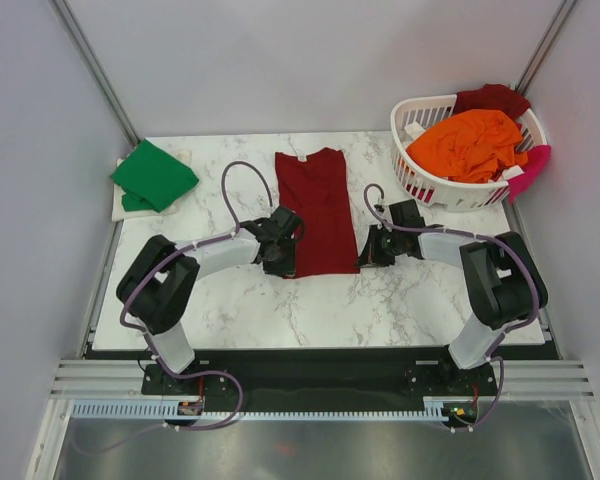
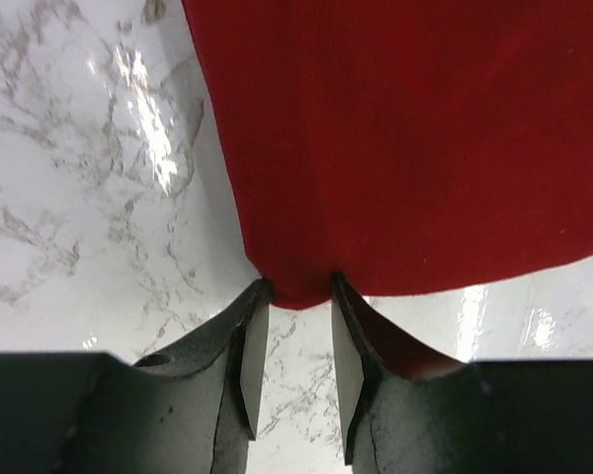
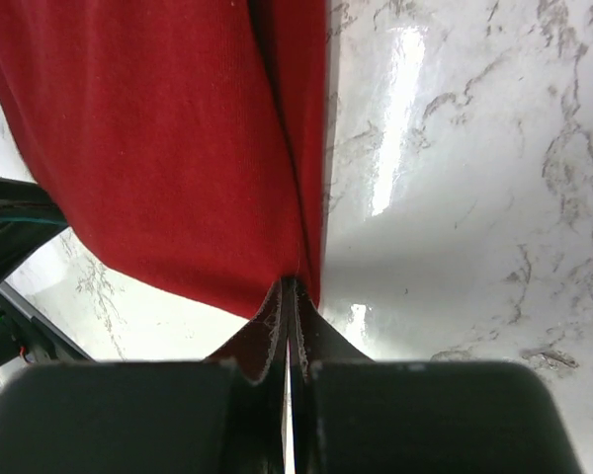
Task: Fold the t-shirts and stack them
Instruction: Fold the tshirt
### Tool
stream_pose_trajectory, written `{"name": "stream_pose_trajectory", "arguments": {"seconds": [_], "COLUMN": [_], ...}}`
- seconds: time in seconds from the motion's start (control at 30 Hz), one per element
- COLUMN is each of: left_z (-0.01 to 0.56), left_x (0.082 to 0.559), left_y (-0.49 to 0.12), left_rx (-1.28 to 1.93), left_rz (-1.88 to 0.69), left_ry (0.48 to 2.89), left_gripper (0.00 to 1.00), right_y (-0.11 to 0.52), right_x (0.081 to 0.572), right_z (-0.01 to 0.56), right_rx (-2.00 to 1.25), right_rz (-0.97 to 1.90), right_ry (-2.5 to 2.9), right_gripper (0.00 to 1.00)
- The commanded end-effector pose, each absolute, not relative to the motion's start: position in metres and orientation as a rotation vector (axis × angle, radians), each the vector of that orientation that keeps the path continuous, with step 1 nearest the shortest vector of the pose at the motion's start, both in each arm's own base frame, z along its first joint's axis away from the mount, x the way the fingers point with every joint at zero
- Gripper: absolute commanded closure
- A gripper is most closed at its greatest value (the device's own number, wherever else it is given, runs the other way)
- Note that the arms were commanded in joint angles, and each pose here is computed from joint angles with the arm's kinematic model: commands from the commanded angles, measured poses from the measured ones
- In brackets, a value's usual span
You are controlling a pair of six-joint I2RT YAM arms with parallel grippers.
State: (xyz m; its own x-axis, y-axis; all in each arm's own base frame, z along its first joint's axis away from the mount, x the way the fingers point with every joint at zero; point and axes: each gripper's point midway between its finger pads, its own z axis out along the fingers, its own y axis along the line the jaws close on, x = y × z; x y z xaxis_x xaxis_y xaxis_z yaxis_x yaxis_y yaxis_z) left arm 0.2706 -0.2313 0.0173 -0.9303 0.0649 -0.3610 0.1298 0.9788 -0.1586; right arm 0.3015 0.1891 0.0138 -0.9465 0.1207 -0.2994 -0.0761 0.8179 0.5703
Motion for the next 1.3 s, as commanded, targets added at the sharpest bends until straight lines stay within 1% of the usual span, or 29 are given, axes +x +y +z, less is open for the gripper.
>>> {"name": "stream_pose_trajectory", "arguments": {"seconds": [0.0,0.1,0.17,0.2,0.27,0.3,0.37,0.4,0.43,0.47,0.5,0.53,0.6,0.7,0.8,0.97,1.07,1.2,1.27], "left_z": [-0.003,-0.009,-0.007,-0.005,0.001,0.013,0.029,0.049,0.058,0.065,0.083,0.090,0.098,0.097,0.089,0.070,0.064,0.060,0.055], "left_x": [0.274,0.266,0.264,0.264,0.260,0.261,0.255,0.255,0.253,0.250,0.250,0.250,0.250,0.250,0.252,0.254,0.257,0.264,0.265], "left_y": [-0.224,-0.221,-0.219,-0.219,-0.219,-0.221,-0.220,-0.222,-0.222,-0.219,-0.218,-0.217,-0.214,-0.212,-0.214,-0.227,-0.231,-0.229,-0.230], "left_rx": [0.098,0.087,0.089,0.093,0.108,0.107,0.098,0.086,0.084,0.081,0.078,0.077,0.069,0.061,0.027,0.022,0.009,-0.025,-0.032], "left_rz": [-0.186,-0.192,-0.202,-0.208,-0.226,-0.256,-0.287,-0.335,-0.353,-0.358,-0.387,-0.394,-0.398,-0.389,-0.387,-0.487,-0.542,-0.556,-0.557], "left_ry": [2.764,2.781,2.775,2.768,2.765,2.741,2.739,2.697,2.681,2.676,2.628,2.611,2.587,2.583,2.593,2.613,2.605,2.591,2.594], "left_gripper": [0.62,0.62,0.62,0.62,0.62,0.62,0.62,0.60,0.58,0.55,0.48,0.44,0.39,0.37,0.37,0.34,0.25,0.19,0.19], "right_y": [0.156,0.146,0.135,0.125,0.114,0.103,0.095,0.096,0.092,0.092,0.093,0.093,0.097,0.116,0.136,0.154,0.164,0.166,0.165], "right_x": [0.277,0.272,0.269,0.270,0.269,0.273,0.278,0.280,0.279,0.283,0.284,0.283,0.282,0.278,0.272,0.274,0.272,0.268,0.267], "right_z": [-0.027,-0.028,-0.027,-0.028,-0.018,-0.013,0.013,0.023,0.037,0.048,0.056,0.066,0.074,0.075,0.067,0.038,0.023,0.010,0.004], "right_rx": [0.080,0.093,0.119,0.137,0.151,0.154,0.155,0.148,0.154,0.158,0.159,0.159,0.174,0.178,0.156,0.177,0.187,0.193,0.199], "right_rz": [0.626,0.560,0.479,0.395,0.308,0.206,0.120,0.113,0.095,0.103,0.109,0.127,0.169,0.322,0.470,0.584,0.663,0.680,0.669], "right_ry": [2.790,2.790,2.798,2.794,2.788,2.762,2.702,2.678,2.655,2.629,2.614,2.594,2.576,2.554,2.588,2.623,2.644,2.666,2.676], "right_gripper": [1.00,1.00,1.00,1.00,1.00,1.00,1.00,0.95,0.85,0.71,0.49,0.38,0.22,0.19,0.19,0.25,0.28,0.30,0.30]}}
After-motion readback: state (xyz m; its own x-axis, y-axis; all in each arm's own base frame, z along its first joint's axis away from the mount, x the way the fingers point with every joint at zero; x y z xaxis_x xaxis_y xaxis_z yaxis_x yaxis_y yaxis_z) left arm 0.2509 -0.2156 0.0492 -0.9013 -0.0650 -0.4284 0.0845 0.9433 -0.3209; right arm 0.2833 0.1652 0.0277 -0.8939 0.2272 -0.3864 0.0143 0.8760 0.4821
